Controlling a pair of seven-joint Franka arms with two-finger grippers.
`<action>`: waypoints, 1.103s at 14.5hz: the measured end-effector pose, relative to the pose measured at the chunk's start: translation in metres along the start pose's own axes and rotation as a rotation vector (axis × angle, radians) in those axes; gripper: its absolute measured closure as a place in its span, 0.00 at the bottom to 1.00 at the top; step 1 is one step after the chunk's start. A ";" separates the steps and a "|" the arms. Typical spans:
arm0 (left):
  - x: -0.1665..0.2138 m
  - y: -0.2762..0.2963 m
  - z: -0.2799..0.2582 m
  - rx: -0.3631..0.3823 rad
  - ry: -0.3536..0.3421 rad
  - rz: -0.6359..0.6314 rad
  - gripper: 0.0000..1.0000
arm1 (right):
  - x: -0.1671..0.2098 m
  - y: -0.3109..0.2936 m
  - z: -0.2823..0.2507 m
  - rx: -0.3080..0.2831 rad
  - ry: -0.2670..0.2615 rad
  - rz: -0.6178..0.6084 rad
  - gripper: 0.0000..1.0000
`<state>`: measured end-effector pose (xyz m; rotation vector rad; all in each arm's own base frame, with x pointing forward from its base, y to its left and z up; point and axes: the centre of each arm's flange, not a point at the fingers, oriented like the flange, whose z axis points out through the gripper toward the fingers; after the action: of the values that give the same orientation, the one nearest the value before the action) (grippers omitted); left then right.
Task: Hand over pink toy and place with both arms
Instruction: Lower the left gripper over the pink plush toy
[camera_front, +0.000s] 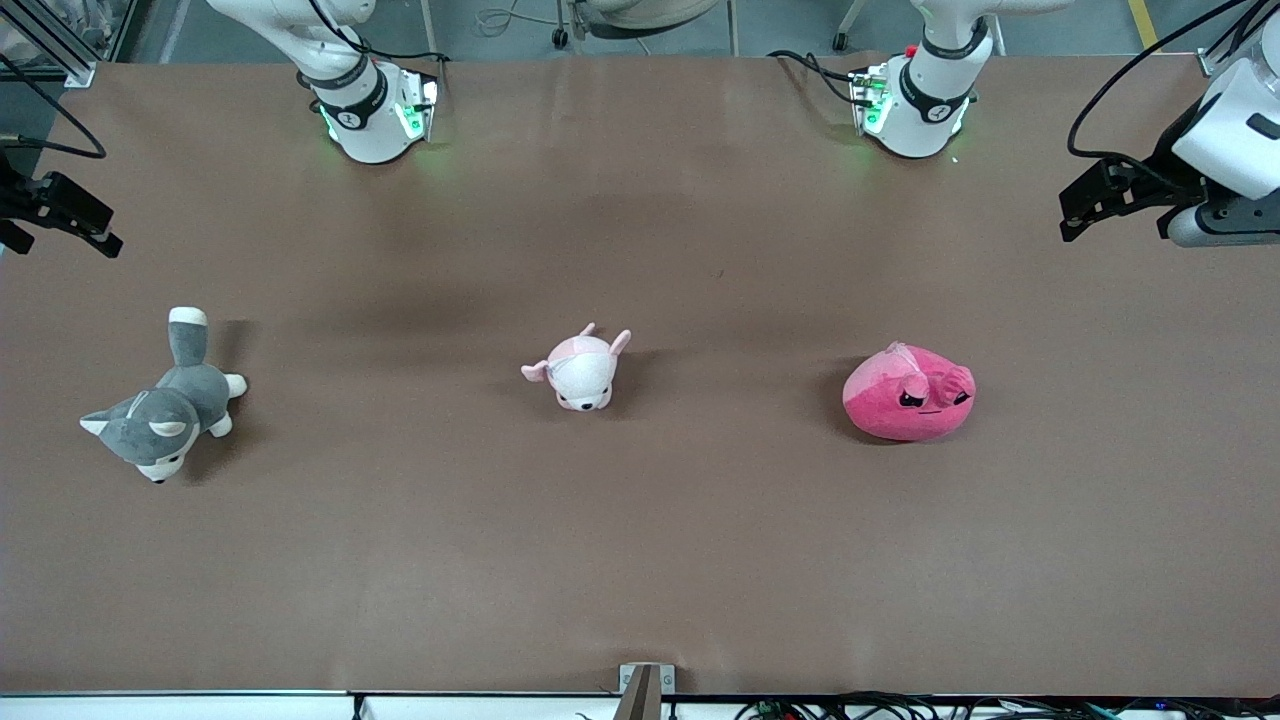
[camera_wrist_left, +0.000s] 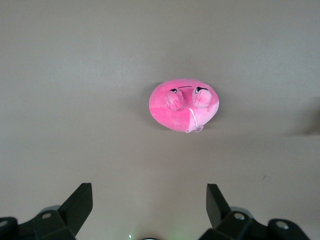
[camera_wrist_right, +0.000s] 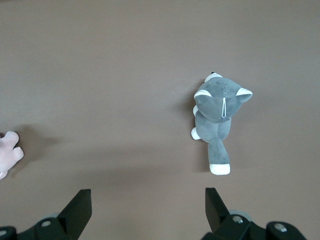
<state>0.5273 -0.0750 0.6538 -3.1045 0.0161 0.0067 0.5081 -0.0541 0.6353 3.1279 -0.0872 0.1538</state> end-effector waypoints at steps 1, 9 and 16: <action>0.000 0.000 0.000 0.000 0.000 0.000 0.00 | 0.000 0.000 0.000 0.000 0.000 0.000 0.00; 0.002 -0.001 0.003 0.000 -0.006 0.010 0.00 | 0.000 0.000 0.000 0.000 -0.001 -0.001 0.00; 0.029 0.001 0.050 0.001 -0.081 0.012 0.00 | 0.001 -0.001 0.001 0.000 -0.001 -0.001 0.00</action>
<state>0.5561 -0.0748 0.6040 -3.0997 0.0318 0.1326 0.5087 -0.0534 0.6348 3.1280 -0.0852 0.1521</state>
